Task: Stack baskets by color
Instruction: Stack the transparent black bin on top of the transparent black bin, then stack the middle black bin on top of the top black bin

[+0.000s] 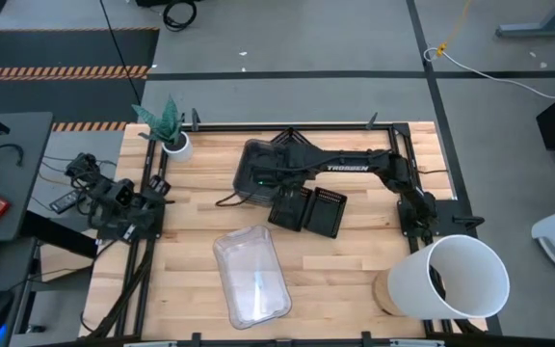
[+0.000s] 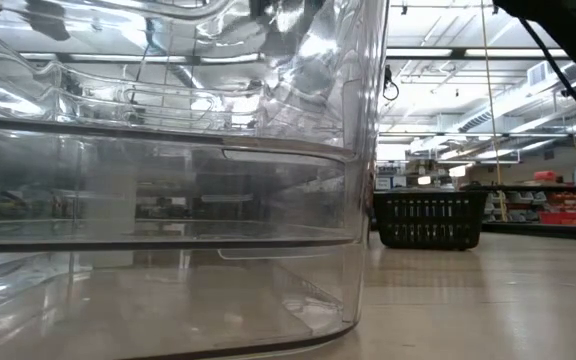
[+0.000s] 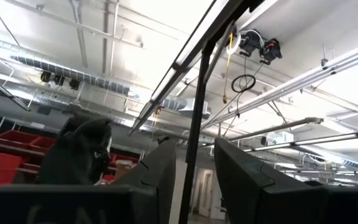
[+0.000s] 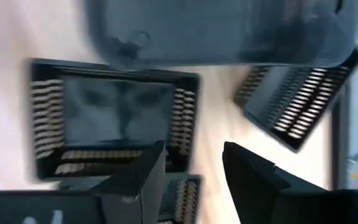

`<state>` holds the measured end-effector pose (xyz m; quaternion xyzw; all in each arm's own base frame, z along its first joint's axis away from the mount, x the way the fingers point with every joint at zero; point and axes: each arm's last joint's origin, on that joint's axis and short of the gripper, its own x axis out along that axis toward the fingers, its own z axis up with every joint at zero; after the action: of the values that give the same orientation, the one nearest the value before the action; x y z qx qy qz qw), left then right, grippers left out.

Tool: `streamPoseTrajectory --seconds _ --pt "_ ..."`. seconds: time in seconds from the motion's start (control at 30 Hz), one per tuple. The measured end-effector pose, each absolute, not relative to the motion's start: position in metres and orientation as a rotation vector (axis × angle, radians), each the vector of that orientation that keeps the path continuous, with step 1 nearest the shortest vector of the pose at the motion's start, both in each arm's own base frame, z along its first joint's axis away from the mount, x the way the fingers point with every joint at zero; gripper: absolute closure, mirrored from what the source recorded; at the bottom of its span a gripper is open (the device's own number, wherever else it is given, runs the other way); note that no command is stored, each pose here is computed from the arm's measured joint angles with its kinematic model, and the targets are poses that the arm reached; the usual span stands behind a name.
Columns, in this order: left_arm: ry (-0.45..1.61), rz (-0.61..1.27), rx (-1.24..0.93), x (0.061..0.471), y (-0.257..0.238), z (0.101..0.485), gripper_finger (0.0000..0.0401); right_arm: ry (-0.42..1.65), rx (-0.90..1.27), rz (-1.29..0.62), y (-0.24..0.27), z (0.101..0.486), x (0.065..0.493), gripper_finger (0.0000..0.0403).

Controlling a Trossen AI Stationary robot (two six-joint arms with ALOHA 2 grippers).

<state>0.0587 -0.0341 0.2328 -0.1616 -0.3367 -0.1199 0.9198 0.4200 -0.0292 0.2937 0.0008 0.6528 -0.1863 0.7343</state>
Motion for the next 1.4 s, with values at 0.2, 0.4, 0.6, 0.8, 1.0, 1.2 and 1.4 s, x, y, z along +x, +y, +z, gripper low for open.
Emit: streamPoseTrajectory --seconds 0.2,0.4,0.6,0.8,1.0,1.2,1.4 --pt "-0.688 -0.247 -0.33 0.059 -0.034 0.233 0.0284 1.419 -0.034 -0.471 -0.064 0.263 0.426 0.0237" --pt "-0.684 -0.247 -0.326 0.059 -0.035 0.232 0.0284 1.427 -0.076 -0.585 -0.101 0.241 0.421 0.0237" --pt "-0.685 -0.247 -0.326 0.059 -0.035 0.232 0.0284 1.327 -0.061 -0.608 -0.126 0.23 0.426 0.0238" --pt "-0.685 -0.247 -0.326 0.059 -0.034 0.232 0.0284 1.117 -0.007 -0.494 -0.124 0.23 0.447 0.0238" --pt "-0.683 -0.248 -0.325 0.059 -0.035 0.232 0.0284 1.051 0.01 -0.42 -0.117 0.233 0.455 0.0238" --pt "-0.675 -0.248 -0.32 0.06 -0.035 0.232 0.0284 1.284 0.041 -0.42 -0.11 0.248 0.431 0.0238" --pt "-0.664 -0.249 -0.314 0.06 -0.036 0.231 0.0284 1.476 0.213 -0.349 -0.089 0.246 0.415 0.0238"
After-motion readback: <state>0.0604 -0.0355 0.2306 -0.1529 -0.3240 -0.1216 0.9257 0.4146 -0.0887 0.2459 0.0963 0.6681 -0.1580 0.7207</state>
